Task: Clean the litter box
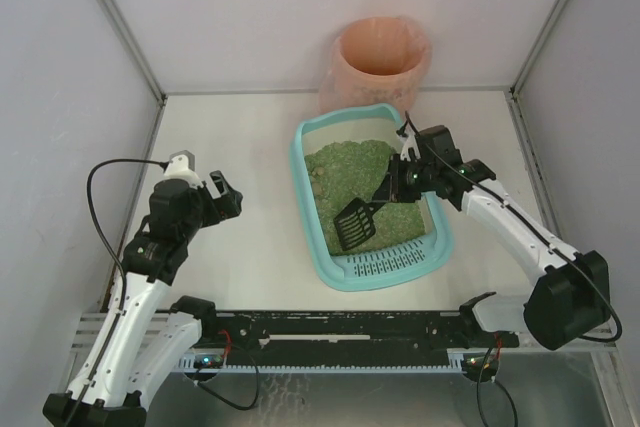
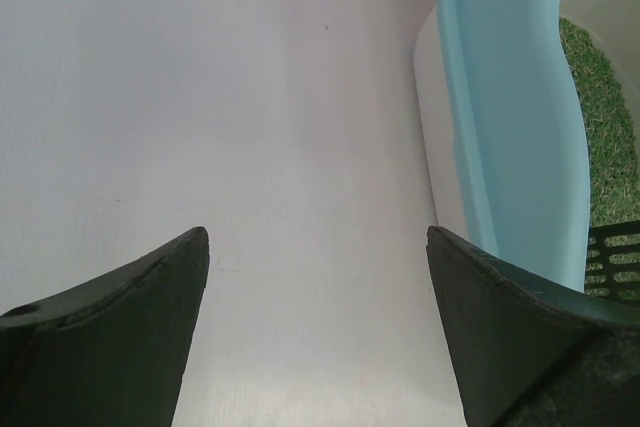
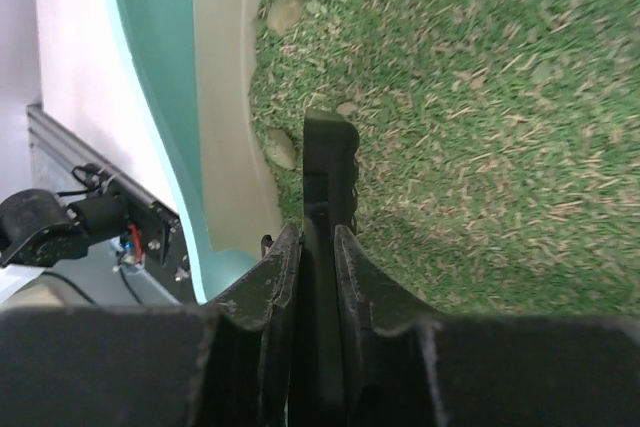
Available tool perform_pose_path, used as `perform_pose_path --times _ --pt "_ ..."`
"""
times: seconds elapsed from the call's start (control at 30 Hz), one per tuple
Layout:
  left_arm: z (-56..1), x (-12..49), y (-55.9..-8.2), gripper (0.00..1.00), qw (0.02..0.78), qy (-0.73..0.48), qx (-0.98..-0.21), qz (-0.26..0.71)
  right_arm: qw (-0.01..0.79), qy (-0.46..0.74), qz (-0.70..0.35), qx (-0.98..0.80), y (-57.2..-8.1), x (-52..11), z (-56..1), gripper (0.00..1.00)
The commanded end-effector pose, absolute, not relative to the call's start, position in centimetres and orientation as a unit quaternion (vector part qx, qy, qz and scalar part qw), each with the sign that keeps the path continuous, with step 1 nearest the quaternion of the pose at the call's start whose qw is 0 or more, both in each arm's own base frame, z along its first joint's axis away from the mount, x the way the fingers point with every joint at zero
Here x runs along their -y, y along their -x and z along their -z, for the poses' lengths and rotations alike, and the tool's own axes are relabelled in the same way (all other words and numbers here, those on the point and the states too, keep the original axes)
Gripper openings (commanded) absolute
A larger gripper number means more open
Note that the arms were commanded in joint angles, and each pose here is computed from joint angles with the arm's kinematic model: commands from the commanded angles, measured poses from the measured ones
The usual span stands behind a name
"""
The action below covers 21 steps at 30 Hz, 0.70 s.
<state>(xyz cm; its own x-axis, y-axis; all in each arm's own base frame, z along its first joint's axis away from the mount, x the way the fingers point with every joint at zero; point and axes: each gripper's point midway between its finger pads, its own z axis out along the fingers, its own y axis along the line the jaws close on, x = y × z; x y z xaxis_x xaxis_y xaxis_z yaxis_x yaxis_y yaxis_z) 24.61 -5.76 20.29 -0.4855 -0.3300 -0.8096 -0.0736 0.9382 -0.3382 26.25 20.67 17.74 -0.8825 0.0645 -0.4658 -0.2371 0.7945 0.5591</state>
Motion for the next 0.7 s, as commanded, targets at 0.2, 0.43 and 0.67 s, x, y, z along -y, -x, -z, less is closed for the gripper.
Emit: perform_pose_path --times 0.2,0.43,0.67 --pt "-20.7 6.2 -25.2 0.93 0.501 0.117 -0.845 0.145 0.176 0.036 -0.464 -0.867 -24.7 -25.9 -17.2 0.00" --pt "-20.6 6.1 -25.3 0.93 0.499 0.119 -0.846 0.142 0.158 0.022 -0.506 -0.848 -23.4 -28.8 -17.0 0.00" --pt "-20.5 6.1 -25.3 0.93 0.498 0.120 -0.847 0.141 0.145 0.028 -0.523 -0.839 -21.6 -31.5 -17.3 0.00"
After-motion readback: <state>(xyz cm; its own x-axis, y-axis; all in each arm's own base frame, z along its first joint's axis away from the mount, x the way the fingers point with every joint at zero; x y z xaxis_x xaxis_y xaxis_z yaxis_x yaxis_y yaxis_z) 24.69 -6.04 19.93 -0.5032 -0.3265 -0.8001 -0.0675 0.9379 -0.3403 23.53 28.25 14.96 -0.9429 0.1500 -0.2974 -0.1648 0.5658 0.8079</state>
